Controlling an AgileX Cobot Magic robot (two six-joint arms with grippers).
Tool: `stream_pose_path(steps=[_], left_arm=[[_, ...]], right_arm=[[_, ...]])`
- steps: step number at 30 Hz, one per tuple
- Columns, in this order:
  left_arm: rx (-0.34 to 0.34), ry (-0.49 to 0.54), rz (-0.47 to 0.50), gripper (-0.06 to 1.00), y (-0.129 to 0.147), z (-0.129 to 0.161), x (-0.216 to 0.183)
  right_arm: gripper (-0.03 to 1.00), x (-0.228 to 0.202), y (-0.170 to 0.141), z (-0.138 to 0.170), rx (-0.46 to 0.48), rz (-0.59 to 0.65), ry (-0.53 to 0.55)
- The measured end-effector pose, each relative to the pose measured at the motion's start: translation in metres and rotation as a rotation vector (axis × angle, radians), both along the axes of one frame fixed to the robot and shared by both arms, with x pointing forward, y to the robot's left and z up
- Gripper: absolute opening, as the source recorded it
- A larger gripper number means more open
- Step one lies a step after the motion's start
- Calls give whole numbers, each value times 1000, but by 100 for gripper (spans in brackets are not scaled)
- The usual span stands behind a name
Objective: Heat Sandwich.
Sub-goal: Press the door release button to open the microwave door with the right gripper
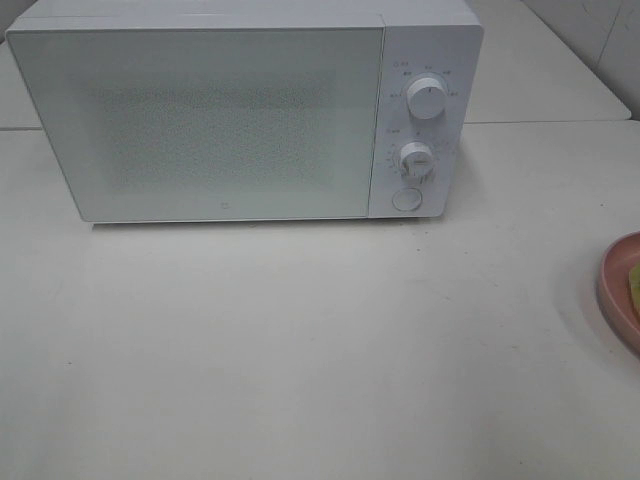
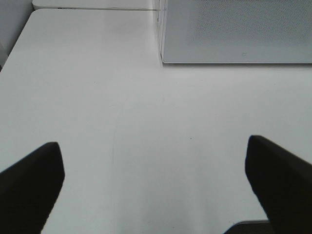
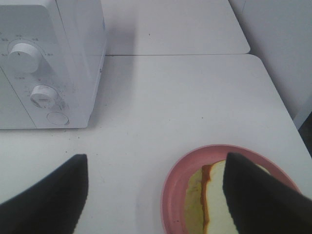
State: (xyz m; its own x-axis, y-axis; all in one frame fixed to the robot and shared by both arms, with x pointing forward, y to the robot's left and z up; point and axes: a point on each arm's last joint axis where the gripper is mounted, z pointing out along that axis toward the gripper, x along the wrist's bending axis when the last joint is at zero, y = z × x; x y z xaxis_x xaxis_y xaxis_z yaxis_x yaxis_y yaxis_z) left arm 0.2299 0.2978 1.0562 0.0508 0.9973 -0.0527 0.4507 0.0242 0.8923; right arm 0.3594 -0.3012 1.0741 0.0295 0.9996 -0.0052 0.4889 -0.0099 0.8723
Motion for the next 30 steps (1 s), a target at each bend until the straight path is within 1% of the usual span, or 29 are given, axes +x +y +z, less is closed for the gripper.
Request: stream_pose_path(steps=[4,11,21,26,27,30], left_arm=[[0,0,0,95,0,0,0],[0,0,0,95,0,0,0],[0,0,0,95,0,0,0],[0,0,0,95,0,0,0],[0,0,0,95,0,0,0],[0,0,0,95,0,0,0]], right_arm=[[74,14,0,-6,0,2,37],[74,37,1,-15,3,6,53],[74,72,1,-28,49,-8,5],[74,84,2,-47,52,1,-23],[74,85,3,-58,53,5,-31],[74,85,3,-66,55,10,-59]])
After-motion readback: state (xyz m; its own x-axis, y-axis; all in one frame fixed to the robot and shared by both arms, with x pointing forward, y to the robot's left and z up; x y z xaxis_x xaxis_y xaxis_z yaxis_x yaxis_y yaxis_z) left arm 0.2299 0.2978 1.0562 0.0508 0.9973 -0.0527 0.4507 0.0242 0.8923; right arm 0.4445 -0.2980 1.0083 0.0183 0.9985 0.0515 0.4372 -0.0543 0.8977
